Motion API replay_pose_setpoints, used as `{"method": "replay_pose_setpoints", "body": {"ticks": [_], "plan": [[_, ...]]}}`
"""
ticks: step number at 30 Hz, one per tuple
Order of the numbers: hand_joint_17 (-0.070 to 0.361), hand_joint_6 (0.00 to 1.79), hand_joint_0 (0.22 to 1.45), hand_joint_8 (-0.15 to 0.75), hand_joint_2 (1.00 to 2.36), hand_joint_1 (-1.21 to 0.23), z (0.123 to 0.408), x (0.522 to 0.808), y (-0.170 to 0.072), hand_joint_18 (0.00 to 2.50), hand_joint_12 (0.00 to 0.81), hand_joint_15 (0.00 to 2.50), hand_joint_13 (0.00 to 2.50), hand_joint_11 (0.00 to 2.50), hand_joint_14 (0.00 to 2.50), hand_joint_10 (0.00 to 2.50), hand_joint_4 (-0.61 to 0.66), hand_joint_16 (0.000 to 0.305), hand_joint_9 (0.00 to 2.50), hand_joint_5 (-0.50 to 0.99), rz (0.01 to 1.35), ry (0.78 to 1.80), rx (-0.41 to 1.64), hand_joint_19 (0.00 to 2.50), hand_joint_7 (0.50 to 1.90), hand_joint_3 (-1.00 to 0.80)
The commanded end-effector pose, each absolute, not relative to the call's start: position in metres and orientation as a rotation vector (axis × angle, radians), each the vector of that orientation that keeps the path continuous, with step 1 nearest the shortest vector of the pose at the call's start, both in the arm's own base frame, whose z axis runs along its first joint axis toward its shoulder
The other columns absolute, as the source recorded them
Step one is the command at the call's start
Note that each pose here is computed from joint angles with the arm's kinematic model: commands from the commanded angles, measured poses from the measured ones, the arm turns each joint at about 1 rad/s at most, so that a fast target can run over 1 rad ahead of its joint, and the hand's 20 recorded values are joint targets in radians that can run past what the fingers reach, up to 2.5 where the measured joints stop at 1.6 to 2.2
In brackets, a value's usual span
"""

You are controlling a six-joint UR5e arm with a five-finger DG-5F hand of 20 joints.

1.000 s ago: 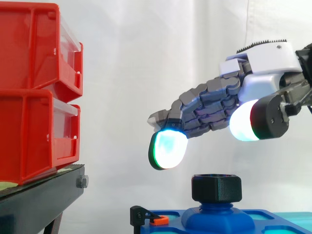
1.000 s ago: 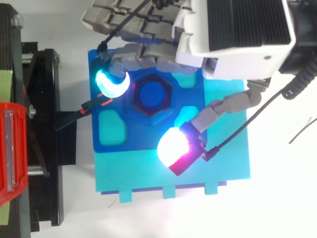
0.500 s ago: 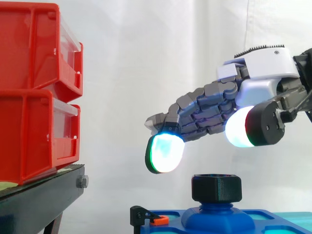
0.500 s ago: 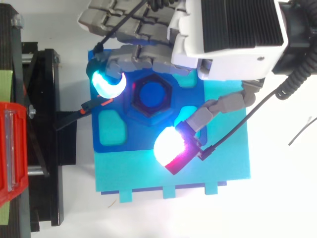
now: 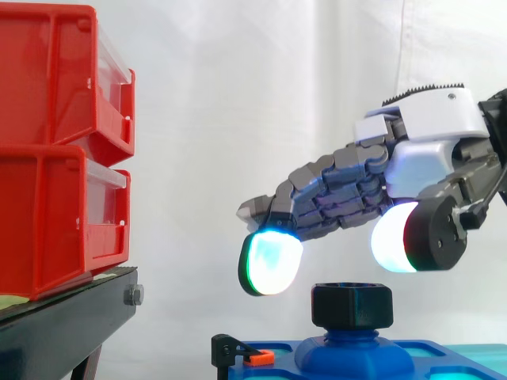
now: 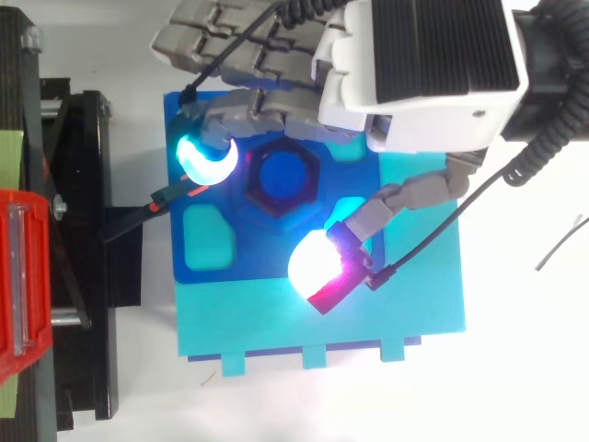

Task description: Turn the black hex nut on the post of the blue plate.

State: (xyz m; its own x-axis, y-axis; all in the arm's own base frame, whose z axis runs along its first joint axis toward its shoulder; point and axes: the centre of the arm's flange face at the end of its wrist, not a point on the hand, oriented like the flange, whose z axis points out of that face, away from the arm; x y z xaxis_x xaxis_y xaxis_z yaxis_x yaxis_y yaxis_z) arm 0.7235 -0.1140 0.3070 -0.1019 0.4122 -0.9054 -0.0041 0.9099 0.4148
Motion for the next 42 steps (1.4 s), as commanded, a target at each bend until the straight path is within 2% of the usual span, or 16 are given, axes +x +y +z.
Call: {"method": "replay_pose_setpoints", "body": {"ticks": [1,13,18,21,33,42], "plan": [[0.111,0.5,0.42,0.19,1.0,-0.79,0.298,0.726,-0.115,0.0,0.366,0.0,0.0,0.0,0.0,0.0,0.16,0.049,0.0,-0.28,0.367,1.652,0.317,0.0,0.78,-0.5],[0.099,0.5,0.48,0.163,1.0,-0.94,0.299,0.726,-0.116,0.0,0.343,0.0,0.0,0.0,0.0,0.0,0.17,0.044,0.0,-0.27,0.371,1.647,0.313,0.0,0.87,-0.5],[0.093,0.5,0.55,0.148,1.0,-0.91,0.299,0.726,-0.116,0.0,0.323,0.0,0.01,0.0,0.0,0.0,0.18,0.041,0.0,-0.26,0.371,1.645,0.313,0.0,0.95,-0.5],[0.092,0.5,0.55,0.148,1.0,-0.9,0.299,0.726,-0.117,0.0,0.323,0.0,0.01,0.0,0.0,0.0,0.19,0.041,0.0,-0.26,0.37,1.645,0.314,0.0,0.98,-0.5],[0.095,0.5,0.5,0.164,1.0,-0.88,0.299,0.725,-0.125,0.0,0.334,0.0,0.02,0.0,0.0,0.0,0.22,0.042,0.0,-0.25,0.363,1.643,0.319,0.0,1.02,-0.5],[0.109,0.5,0.4,0.207,1.0,-0.81,0.299,0.724,-0.129,0.0,0.372,0.0,0.03,0.0,0.0,0.0,0.27,0.049,0.0,-0.25,0.366,1.644,0.315,0.0,1.05,-0.5]]}}
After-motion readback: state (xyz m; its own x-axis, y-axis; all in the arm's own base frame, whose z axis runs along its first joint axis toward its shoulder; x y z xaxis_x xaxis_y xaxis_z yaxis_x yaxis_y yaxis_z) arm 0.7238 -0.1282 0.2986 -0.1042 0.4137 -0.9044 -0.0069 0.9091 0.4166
